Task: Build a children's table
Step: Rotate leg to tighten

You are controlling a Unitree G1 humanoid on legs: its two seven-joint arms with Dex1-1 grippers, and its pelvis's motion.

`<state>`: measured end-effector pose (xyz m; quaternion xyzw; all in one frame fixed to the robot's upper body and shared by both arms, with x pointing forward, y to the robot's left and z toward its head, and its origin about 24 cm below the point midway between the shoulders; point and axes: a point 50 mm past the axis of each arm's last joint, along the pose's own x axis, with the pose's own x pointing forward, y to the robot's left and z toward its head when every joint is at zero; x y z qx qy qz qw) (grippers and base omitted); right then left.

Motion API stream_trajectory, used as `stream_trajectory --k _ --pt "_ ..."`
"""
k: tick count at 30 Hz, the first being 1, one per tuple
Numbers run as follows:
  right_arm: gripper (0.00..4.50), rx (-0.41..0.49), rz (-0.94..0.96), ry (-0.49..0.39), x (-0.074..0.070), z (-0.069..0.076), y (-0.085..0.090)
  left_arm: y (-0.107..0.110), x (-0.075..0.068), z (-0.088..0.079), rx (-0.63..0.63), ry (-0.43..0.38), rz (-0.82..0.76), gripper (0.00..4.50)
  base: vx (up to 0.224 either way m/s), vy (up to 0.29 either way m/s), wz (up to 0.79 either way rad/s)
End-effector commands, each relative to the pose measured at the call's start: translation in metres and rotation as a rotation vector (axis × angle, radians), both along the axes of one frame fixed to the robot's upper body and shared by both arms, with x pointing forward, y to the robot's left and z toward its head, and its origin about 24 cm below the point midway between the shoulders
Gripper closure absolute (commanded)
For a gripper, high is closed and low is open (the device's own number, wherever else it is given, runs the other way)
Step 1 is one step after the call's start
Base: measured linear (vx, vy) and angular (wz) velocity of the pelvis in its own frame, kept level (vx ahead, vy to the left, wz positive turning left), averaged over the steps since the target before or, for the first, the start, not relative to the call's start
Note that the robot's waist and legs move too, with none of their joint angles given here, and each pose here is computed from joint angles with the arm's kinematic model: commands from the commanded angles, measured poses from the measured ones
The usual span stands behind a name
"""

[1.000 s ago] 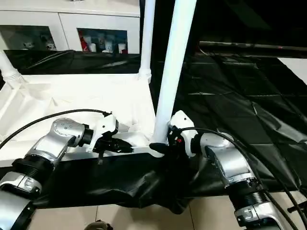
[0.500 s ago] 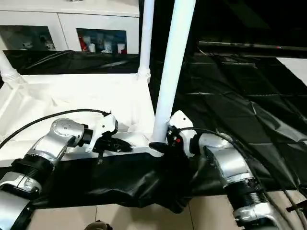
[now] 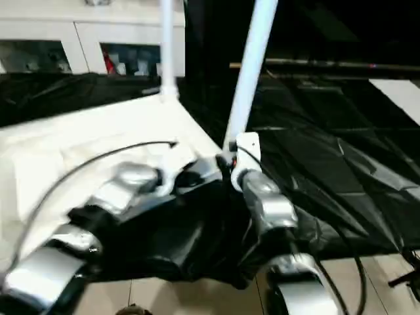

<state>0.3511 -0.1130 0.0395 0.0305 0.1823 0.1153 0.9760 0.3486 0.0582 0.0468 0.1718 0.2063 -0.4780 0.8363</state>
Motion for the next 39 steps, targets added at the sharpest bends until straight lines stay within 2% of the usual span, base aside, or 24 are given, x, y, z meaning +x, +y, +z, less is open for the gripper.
stream_trajectory --k 1,2,7,8,11,12,13,18,24,27,28,32,39 --pt "1.91 0.041 0.082 0.087 -0.009 -0.017 0.024 -0.023 -0.001 0.011 -0.034 -0.042 -0.073 4.50 0.000 0.000 0.00" --pt "1.35 0.048 0.115 0.058 -0.008 -0.013 0.021 -0.017 0.000 0.011 -0.031 -0.042 -0.078 4.50 0.000 0.000 0.00" --pt "0.94 0.041 0.185 0.013 -0.008 -0.007 0.010 -0.006 -0.001 0.011 -0.037 -0.049 -0.119 4.50 0.000 0.000 0.00" --pt "0.86 0.027 0.206 -0.012 -0.007 -0.003 0.002 0.000 -0.002 0.010 -0.039 -0.045 -0.136 4.50 0.000 0.000 0.00" --pt "0.86 -0.003 0.269 -0.035 -0.009 0.003 -0.012 0.013 -0.003 0.009 -0.030 -0.039 -0.174 4.50 0.000 0.000 0.00" --pt "0.86 -0.015 0.324 -0.040 -0.013 0.005 -0.018 0.021 -0.004 0.008 -0.021 -0.038 -0.186 4.50 0.000 0.000 0.00" --pt "0.86 -0.038 0.458 -0.042 -0.022 0.010 -0.028 0.033 -0.007 0.009 -0.027 -0.024 -0.225 4.50 0.000 0.000 0.00" --pt "0.86 -0.079 0.678 -0.049 -0.039 0.018 -0.039 0.054 -0.018 0.009 -0.030 0.010 -0.351 4.50 0.000 0.000 0.00" --pt "0.86 -0.074 0.846 -0.018 -0.052 0.019 -0.035 0.064 -0.031 0.013 -0.065 0.052 -0.456 4.50 0.000 0.000 0.00" --pt "0.86 -0.066 0.866 -0.014 -0.053 0.020 -0.032 0.063 -0.032 0.015 -0.078 0.058 -0.470 4.50 0.000 0.000 0.00" --pt "1.11 -0.065 0.871 -0.011 -0.053 0.020 -0.031 0.063 -0.032 0.015 -0.079 0.059 -0.473 4.50 0.000 0.000 0.00" --pt "1.36 -0.091 0.893 0.016 -0.054 0.015 -0.031 0.063 -0.034 0.012 -0.078 0.055 -0.462 4.50 0.000 0.000 0.00" --pt "1.84 -0.079 0.912 0.034 -0.055 0.013 -0.030 0.065 -0.032 0.015 -0.081 0.047 -0.444 4.50 0.000 0.000 0.00"
